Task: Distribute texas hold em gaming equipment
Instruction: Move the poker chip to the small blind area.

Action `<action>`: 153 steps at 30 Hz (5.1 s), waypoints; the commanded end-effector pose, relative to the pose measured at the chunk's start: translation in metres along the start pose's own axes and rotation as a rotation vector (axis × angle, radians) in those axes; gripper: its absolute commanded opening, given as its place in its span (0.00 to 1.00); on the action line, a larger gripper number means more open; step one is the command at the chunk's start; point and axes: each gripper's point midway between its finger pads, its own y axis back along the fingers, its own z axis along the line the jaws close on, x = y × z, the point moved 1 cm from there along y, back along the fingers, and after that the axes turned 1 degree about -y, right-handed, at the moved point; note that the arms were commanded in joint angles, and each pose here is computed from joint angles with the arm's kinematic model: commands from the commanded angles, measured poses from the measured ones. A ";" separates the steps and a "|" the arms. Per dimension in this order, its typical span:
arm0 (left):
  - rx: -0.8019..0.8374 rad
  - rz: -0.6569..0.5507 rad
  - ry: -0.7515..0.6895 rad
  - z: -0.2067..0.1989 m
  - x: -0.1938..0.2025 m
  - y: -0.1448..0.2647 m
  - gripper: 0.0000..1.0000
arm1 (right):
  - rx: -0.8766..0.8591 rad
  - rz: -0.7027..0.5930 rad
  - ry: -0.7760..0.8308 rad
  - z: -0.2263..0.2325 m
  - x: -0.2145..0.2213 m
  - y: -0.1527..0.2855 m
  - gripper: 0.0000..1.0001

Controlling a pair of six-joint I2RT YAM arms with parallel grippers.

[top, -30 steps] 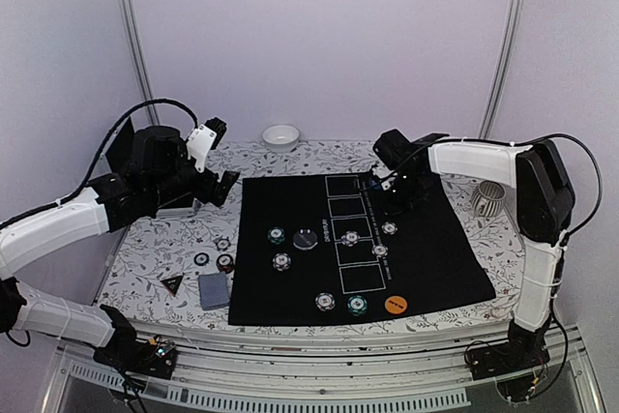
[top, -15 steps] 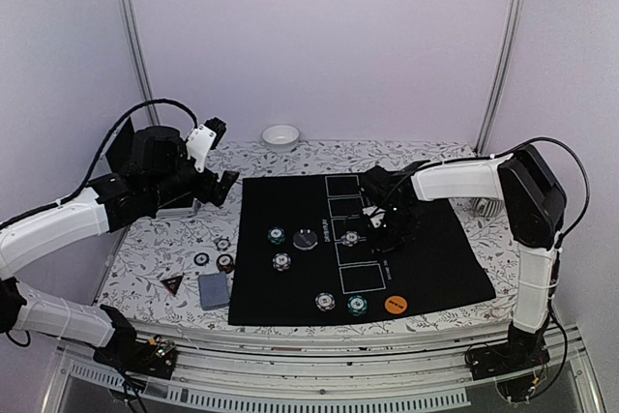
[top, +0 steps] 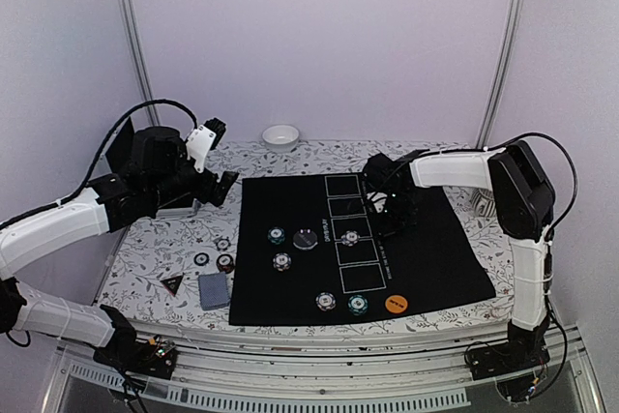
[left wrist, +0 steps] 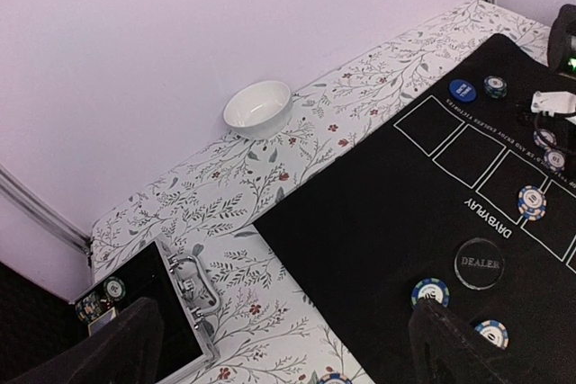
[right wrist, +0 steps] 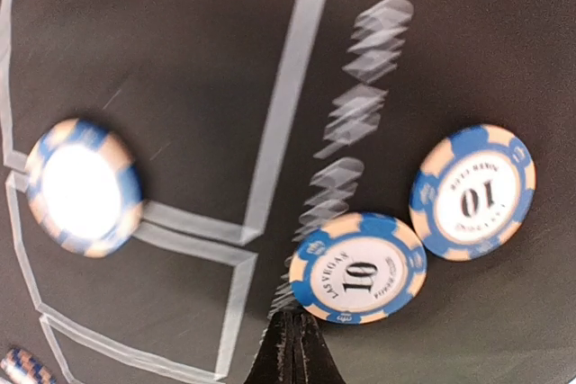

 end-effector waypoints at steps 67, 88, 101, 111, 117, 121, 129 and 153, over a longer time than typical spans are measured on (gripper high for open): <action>-0.034 -0.014 0.001 0.012 0.000 0.002 0.98 | 0.167 -0.098 0.062 -0.052 -0.061 -0.005 0.03; -0.032 -0.019 0.003 0.012 -0.001 0.003 0.98 | -0.103 -0.136 0.174 0.021 -0.046 0.018 0.03; -0.036 -0.020 -0.001 0.012 -0.001 0.004 0.98 | 0.071 -0.055 0.074 -0.035 -0.030 -0.003 0.03; -0.035 -0.018 -0.001 0.012 0.000 0.003 0.98 | 0.173 -0.079 -0.017 -0.087 -0.041 0.005 0.03; -0.038 -0.013 -0.002 0.012 0.002 0.002 0.98 | 0.195 -0.095 -0.013 -0.095 -0.052 0.013 0.03; -0.036 -0.005 -0.004 0.011 0.004 0.000 0.98 | 0.151 -0.139 -0.013 -0.086 -0.059 0.033 0.03; -0.034 0.024 -0.010 0.010 0.010 -0.008 0.98 | -0.135 -0.195 0.143 0.001 -0.056 0.040 0.03; -0.030 0.024 -0.013 0.009 0.012 -0.008 0.98 | 0.095 -0.058 0.026 -0.062 -0.034 0.000 0.03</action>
